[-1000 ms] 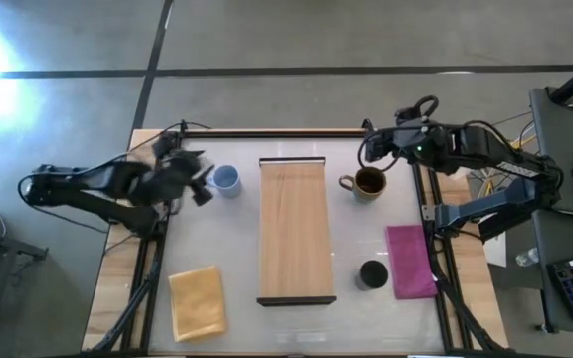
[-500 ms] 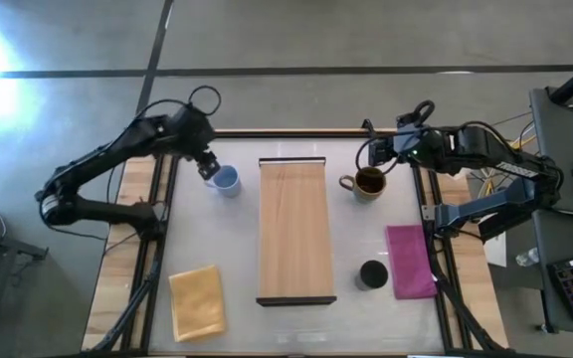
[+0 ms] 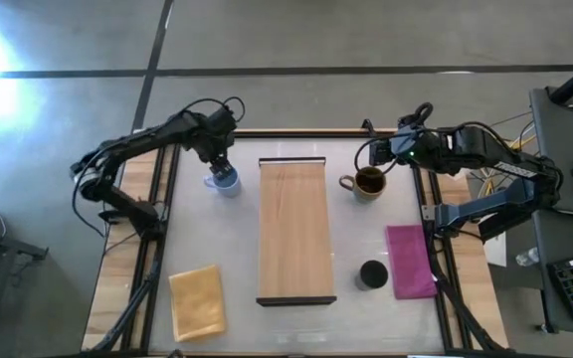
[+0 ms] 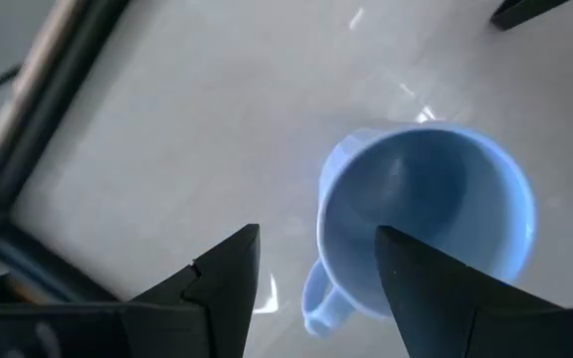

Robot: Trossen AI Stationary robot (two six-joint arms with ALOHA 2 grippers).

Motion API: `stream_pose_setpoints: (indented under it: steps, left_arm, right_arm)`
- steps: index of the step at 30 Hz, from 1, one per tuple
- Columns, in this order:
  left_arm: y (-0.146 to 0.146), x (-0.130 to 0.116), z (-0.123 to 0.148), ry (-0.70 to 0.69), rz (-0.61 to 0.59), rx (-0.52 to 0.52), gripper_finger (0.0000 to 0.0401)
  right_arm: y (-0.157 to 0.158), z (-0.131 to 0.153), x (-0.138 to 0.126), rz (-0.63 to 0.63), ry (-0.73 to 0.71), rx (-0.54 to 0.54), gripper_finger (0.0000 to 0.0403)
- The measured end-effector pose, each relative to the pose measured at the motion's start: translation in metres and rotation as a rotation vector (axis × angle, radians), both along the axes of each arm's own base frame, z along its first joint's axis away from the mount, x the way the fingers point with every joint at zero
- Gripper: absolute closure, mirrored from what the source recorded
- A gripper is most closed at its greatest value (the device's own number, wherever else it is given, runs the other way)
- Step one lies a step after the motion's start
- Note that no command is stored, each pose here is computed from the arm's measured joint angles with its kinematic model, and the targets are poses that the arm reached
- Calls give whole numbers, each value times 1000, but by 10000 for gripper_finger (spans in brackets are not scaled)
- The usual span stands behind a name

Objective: Stack small to large cups/mugs on shelf
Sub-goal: Put the blue mug on the shelf

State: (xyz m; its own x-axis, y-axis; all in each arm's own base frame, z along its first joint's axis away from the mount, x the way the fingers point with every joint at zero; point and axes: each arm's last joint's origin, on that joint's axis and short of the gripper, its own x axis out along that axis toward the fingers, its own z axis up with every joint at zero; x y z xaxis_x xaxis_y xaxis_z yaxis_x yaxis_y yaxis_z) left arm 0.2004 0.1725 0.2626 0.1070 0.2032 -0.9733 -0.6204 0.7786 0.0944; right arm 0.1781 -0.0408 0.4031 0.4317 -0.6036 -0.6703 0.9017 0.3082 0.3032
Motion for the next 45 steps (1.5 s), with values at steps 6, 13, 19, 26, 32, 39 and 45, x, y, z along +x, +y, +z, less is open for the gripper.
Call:
stream_pose_setpoints:
  steps: [6, 13, 19, 26, 32, 39, 45]
  left_arm:
    - [11, 8, -18, -1, -18, -64, 214]
    - [17, 14, -31, 9, -36, -67, 217]
    - [20, 17, -42, 50, -55, -89, 271]
    - [18, 14, -36, 56, -56, -64, 390]
    - [-4, -2, 10, 29, -72, -36, 399]
    - [-47, -6, 96, -150, -103, 69, 400]
    - [-70, 24, 159, -331, -193, 171, 401]
  right_arm:
    - [0, 0, 0, -2, -2, 1, 193]
    - [0, 0, 0, -2, -3, 1, 193]
    - [0, 0, 0, 4, 2, -3, 193]
    - [0, 0, 1, 9, 6, -6, 193]
    - [1, -1, 1, 44, 17, 24, 193]
    - [2, -7, -7, 18, 101, 55, 193]
    - [5, -13, -18, -16, 195, 136, 193]
